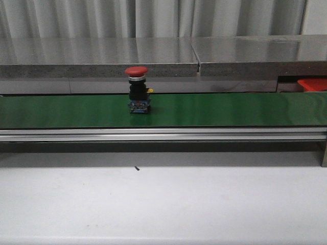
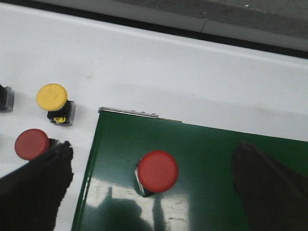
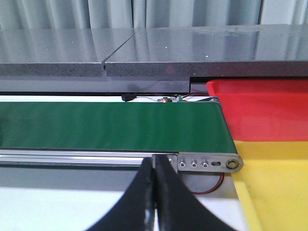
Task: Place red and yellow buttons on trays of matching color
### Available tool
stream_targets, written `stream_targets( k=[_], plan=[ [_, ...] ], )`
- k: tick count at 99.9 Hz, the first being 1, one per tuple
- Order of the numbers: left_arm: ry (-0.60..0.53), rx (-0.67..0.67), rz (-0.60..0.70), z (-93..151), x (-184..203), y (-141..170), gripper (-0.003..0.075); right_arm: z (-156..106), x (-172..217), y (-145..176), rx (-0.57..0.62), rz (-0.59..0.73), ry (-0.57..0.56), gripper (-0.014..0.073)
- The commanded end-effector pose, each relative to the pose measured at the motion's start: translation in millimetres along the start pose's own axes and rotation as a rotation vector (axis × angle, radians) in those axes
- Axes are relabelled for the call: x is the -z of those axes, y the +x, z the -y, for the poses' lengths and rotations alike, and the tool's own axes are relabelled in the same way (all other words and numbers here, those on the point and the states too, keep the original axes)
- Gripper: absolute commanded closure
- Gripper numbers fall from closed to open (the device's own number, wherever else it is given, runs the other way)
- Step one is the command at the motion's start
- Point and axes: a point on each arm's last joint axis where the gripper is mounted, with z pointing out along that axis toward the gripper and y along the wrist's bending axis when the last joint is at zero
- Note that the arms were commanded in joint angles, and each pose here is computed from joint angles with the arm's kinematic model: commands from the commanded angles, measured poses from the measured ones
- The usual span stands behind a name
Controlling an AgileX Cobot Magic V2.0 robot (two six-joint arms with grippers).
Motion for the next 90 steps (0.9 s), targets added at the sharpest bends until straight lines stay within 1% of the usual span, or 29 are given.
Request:
stream_targets(
  k=[1, 14, 26, 35, 48, 50, 57, 64, 71, 74, 76, 81, 83, 88, 90],
  plan=[
    [0.049, -0.065, 0.137, 22.0, 39.4, -4.7, 0.0078, -0.8, 1.7, -7.7, 0.011, 0.092, -0.007, 0.0662],
    [0.091, -0.14, 0.171, 41.6, 58.5, 20.2, 0.0078, -0.8, 1.7, -7.7, 0.011, 0.092, -0.007, 0.0662],
    [0.117, -0.166, 0.2, 49.8, 71.8, 50.4, 0.0078, -0.8, 1.7, -7.7, 0.011, 0.092, -0.007, 0.0662],
    [0.124, -0.172, 0.231, 49.9, 81.2, 76.2, 0.0078, -0.8, 1.7, -8.0, 0.011, 0.095, -0.007, 0.0662],
    [0.115, -0.165, 0.298, 42.9, 96.4, 112.1, 0.0081, -1.1, 1.9, -9.8, 0.011, 0.114, -0.01, 0.0662],
    [0.113, -0.164, 0.3, 41.8, 96.2, 117.8, 0.0083, -1.4, 2.1, -11.5, 0.011, 0.134, -0.013, 0.0662],
    [0.111, -0.159, 0.332, 38.6, 103.2, 136.0, 0.0106, -1.7, 2.4, -13.7, 0.011, 0.158, -0.017, 0.0662],
    [0.114, -0.159, 0.347, 36.0, 111.2, 153.3, 0.0163, -1.9, 2.7, -15.2, 0.011, 0.175, -0.019, 0.0662],
    [0.116, -0.16, 0.37, 33.8, 118.4, 168.1, 0.026, -2.0, 2.8, -16.0, 0.011, 0.18, -0.02, 0.0662],
    [0.117, -0.161, 0.383, 32.8, 121.7, 174.2, 0.0323, -2.0, 2.9, -16.2, 0.01, 0.179, -0.02, 0.0662],
    [0.118, -0.162, 0.393, 32.4, 124.2, 176.9, 0.035, -2.0, 3.0, -16.8, 0.01, 0.179, -0.02, 0.0662],
    [0.119, -0.162, 0.404, 31.2, 126.4, 185.1, 0.047, -2.0, 3.5, -18.9, -0.007, 0.174, -0.019, 0.0662],
    [0.12, -0.163, 0.412, 30.9, 128.2, 187.1, 0.0501, -2.0, 3.7, -20.3, -0.013, 0.169, -0.018, 0.0662],
    [0.121, -0.163, 0.419, 30.0, 129.4, 192.6, 0.0631, -2.2, 4.6, -25.1, -0.04, 0.151, -0.017, 0.0662],
    [0.121, -0.163, 0.422, 29.9, 130.1, 193.3, 0.0664, -2.4, 5.4, -28.0, -0.045, 0.144, -0.016, 0.0662]
  ],
)
